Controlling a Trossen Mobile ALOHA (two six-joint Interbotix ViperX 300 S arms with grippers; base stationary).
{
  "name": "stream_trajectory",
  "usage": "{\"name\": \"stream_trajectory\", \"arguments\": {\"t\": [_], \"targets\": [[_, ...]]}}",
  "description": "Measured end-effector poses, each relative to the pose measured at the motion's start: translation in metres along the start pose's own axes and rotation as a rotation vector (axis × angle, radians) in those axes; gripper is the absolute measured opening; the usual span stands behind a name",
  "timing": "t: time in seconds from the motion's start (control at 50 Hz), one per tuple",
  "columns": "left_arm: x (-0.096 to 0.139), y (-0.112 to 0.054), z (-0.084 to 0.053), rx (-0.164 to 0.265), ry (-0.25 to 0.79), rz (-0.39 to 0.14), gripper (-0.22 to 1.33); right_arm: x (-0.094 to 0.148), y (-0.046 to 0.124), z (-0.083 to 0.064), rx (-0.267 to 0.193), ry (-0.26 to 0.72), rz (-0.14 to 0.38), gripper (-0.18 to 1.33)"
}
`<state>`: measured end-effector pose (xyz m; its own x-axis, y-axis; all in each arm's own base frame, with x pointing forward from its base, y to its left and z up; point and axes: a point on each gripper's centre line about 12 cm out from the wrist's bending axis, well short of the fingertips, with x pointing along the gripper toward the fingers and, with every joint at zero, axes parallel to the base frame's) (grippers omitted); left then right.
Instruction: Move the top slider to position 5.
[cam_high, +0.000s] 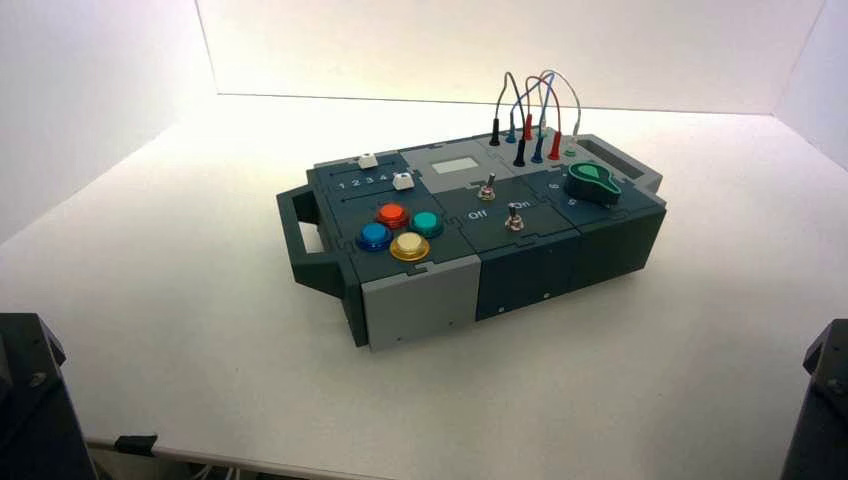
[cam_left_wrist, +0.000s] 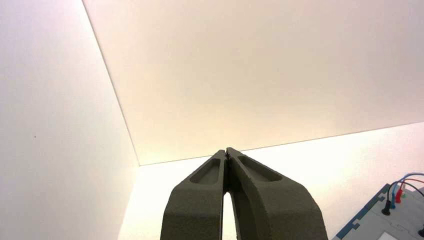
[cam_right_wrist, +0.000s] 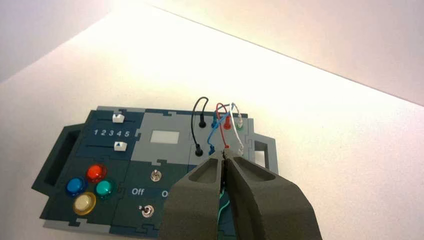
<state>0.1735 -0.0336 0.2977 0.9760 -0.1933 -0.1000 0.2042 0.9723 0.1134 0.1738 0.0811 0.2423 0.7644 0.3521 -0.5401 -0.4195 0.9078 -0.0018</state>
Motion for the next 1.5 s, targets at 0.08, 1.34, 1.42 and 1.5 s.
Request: {"name": "stream_trajectory", "arguments": {"t": [0.08,1.34,1.42,1.5], "targets": [[0.000,0.000,0.000,0.002,0.000,0.000,-0.16,0.000,0.000,0.001,0.001,0.003,0.001,-0.14],[0.008,-0.001,-0.009,-0.013,0.057,-0.009,-0.16,0.209,0.170,0.009,-0.232,0.632,0.284,-0.14],[0.008,-0.001,-0.008,-0.013,0.057,-0.008,-0.16,0.220,0.177,0.006,-0.239,0.654,0.286,-0.14],[0.008,-0.001,-0.009,-0.012,0.061,-0.008,-0.16,0.228,0.180,0.004,-0.240,0.666,0.285,-0.14]]}}
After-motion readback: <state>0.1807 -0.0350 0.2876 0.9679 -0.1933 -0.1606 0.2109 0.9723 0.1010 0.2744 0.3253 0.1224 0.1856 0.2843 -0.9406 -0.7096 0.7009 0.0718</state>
